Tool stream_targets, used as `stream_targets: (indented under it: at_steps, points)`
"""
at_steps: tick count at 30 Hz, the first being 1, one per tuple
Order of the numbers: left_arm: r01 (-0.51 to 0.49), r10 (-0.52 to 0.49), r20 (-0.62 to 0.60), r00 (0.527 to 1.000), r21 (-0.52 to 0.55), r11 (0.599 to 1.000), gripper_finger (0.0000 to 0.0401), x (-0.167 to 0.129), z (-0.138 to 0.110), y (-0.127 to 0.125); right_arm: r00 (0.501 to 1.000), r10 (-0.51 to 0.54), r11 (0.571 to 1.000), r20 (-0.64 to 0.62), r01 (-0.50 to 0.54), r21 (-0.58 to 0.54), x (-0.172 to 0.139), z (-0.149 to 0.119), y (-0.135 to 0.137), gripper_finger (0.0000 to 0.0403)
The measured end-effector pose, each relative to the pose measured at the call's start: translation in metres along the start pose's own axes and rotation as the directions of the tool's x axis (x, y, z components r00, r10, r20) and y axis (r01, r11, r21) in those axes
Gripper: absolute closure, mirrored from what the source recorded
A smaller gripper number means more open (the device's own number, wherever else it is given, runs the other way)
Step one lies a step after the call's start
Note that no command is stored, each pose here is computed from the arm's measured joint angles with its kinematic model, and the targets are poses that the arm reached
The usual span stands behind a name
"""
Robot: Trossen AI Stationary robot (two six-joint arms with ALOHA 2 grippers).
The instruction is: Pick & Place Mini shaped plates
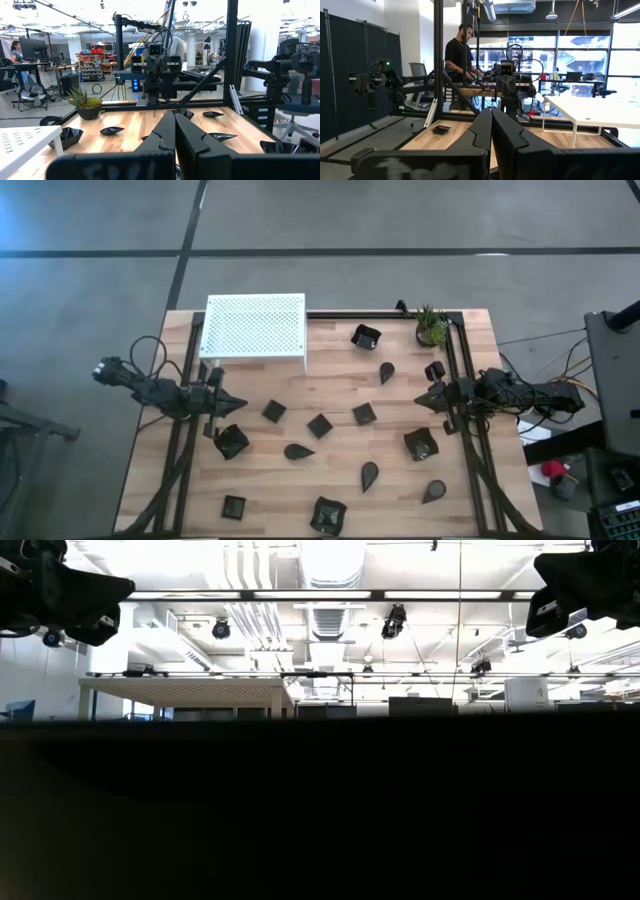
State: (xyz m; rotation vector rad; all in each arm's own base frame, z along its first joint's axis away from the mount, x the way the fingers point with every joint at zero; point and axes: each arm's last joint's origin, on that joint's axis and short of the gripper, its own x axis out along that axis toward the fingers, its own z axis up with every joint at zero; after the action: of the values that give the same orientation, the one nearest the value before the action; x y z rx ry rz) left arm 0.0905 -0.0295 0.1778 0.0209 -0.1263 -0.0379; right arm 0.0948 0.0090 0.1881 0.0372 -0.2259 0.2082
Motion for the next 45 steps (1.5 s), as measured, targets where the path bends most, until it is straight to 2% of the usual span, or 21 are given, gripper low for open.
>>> stream_targets:
  at_steps: [11, 15, 18, 22, 29, 35, 45]
  points:
    - [0.000, 0.000, 0.000, 1.000, 0.000, 1.000, 0.0401, 0.000, 0.000, 0.000, 1.000, 0.001, 1.000, 0.012, -0.001, -0.001, 0.000, 0.001, 0.000, 0.0394]
    - [0.000, 0.000, 0.000, 1.000, 0.000, 1.000, 0.0401, 0.000, 0.000, 0.000, 0.997, 0.004, 1.000, 0.078, -0.004, -0.010, 0.000, 0.008, 0.000, 0.0394]
    - [0.000, 0.000, 0.000, 1.000, 0.000, 1.000, 0.0401, 0.000, 0.000, 0.000, 0.990, 0.009, 0.999, 0.141, -0.014, 0.034, -0.001, 0.014, 0.001, 0.0394]
    - [0.000, 0.000, 0.000, 1.000, 0.000, 1.000, 0.0401, 0.000, 0.000, 0.000, 0.983, 0.009, 1.000, 0.183, -0.010, 0.005, -0.002, 0.018, 0.001, 0.0394]
    - [0.000, 0.000, 0.000, 1.000, 0.000, 1.000, 0.0401, 0.000, 0.000, 0.000, 0.975, -0.121, 0.992, 0.184, 0.124, -0.006, -0.002, 0.017, -0.003, 0.0394]
    - [0.000, 0.000, 0.000, 1.000, 0.000, 1.000, 0.0401, 0.000, 0.000, 0.000, 0.976, -0.130, 0.990, 0.173, 0.136, -0.023, -0.001, 0.016, -0.003, 0.0394]
    - [0.000, 0.000, -0.001, 1.000, 0.007, 1.000, 0.0401, 0.000, 0.000, 0.000, 0.967, -0.236, 0.968, 0.099, 0.243, -0.058, 0.003, 0.009, -0.007, 0.0394]
